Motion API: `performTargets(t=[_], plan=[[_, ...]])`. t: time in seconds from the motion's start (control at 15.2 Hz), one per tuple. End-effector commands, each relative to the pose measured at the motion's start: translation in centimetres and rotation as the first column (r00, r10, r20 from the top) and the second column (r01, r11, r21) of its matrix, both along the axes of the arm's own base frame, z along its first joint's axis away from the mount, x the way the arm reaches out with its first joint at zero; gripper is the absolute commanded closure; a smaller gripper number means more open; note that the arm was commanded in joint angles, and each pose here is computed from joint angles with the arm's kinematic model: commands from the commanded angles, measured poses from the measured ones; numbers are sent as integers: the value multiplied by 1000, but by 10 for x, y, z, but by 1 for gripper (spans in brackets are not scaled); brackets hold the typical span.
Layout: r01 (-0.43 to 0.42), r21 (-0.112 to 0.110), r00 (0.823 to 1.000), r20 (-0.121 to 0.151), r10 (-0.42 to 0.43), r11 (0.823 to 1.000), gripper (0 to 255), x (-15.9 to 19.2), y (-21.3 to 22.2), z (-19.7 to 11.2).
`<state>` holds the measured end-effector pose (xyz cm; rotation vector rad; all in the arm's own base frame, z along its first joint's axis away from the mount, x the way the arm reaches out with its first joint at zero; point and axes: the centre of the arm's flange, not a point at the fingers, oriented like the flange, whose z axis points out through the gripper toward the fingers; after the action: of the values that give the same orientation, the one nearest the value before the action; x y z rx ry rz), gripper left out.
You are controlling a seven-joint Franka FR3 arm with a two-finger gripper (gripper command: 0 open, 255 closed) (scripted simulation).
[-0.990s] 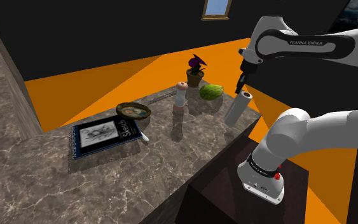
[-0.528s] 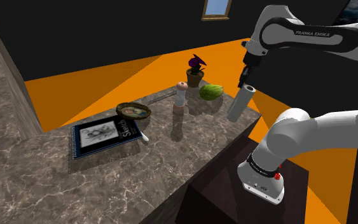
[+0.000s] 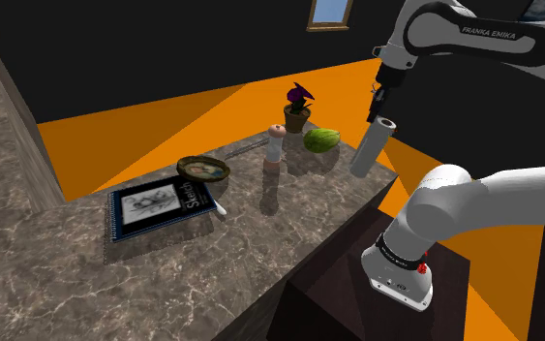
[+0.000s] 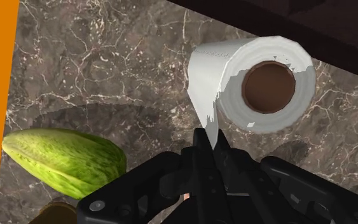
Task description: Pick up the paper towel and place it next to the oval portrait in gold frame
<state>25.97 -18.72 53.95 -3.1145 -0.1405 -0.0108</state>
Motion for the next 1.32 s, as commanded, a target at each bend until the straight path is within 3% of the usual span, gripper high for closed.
performTargets(t=[0.0, 1.25], plan=[[0, 0, 1000, 0, 0, 1000, 255, 0, 0, 11], [0, 0, 1000, 0, 0, 1000, 255, 0, 0, 111]])
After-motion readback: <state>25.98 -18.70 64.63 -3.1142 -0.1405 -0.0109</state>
